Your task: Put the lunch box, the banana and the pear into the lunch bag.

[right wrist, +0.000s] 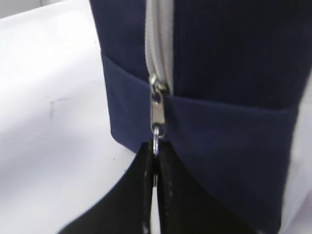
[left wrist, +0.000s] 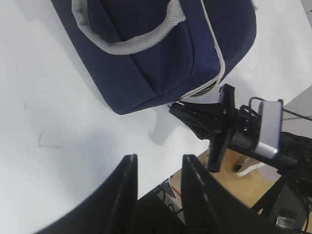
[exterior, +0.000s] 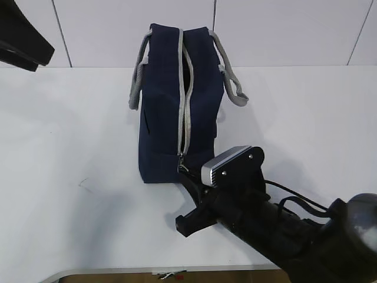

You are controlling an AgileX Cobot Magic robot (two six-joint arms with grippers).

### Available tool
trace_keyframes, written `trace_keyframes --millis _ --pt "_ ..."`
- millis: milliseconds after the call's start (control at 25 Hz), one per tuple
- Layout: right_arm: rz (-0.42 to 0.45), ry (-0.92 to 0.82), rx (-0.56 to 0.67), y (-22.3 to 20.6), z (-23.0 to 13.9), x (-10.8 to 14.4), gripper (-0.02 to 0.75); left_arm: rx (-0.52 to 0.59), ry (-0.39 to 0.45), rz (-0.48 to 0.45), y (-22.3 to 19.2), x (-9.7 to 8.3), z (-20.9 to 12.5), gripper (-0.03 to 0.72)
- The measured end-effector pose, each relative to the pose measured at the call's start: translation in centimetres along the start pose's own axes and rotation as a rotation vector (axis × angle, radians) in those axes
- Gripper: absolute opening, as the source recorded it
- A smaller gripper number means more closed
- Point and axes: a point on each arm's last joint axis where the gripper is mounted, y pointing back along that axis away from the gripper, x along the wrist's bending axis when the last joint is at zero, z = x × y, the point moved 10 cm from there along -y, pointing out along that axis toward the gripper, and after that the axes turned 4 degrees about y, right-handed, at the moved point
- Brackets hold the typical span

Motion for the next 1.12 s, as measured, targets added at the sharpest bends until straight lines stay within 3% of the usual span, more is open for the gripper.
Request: trace_keyframes --millis 760,1120 --pt "0.043 0.000 0.023 3.0 6.2 0.5 0.013 0.000 0.007 0.002 0.0 0.0 0.0 0.236" --pt "0.060 -0.004 0.170 4.1 8.5 0.8 0.013 0.029 -0.032 0.115 0.1 2.2 -0.5 0.236"
